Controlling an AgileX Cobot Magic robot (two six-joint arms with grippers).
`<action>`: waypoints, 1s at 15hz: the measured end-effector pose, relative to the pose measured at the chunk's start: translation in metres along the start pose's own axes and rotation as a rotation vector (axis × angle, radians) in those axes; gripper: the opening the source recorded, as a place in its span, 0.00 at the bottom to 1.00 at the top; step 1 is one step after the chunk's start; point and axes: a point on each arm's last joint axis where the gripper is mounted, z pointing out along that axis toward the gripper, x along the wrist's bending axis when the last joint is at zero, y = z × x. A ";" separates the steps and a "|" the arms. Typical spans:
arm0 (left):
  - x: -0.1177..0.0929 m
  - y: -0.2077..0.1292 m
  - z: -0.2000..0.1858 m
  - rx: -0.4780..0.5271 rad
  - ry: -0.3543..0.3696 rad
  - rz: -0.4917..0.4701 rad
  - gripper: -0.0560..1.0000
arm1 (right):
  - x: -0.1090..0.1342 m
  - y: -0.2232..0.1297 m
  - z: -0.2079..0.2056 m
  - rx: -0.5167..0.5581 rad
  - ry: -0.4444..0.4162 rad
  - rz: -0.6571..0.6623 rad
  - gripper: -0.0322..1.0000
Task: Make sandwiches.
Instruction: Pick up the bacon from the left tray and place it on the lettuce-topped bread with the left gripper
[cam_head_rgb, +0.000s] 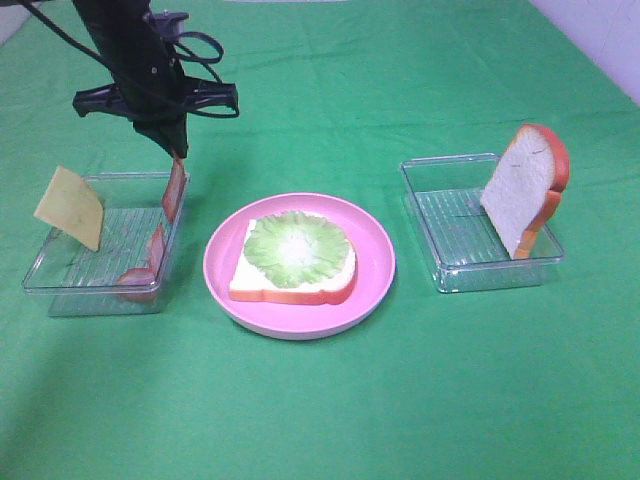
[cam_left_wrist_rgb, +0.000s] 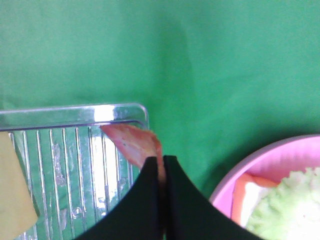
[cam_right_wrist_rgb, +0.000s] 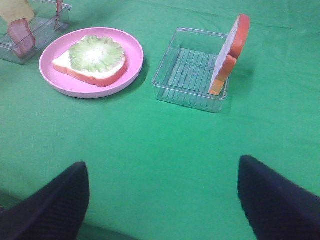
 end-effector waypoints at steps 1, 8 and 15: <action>-0.007 0.008 -0.020 -0.018 -0.054 0.004 0.05 | 0.000 0.000 0.000 0.000 0.000 0.000 0.75; -0.045 0.013 -0.056 -0.004 -0.449 0.042 0.05 | 0.000 0.000 0.000 0.000 0.000 0.000 0.75; -0.081 -0.002 -0.038 0.100 -0.684 0.082 0.05 | 0.000 0.000 0.000 0.000 0.000 0.000 0.75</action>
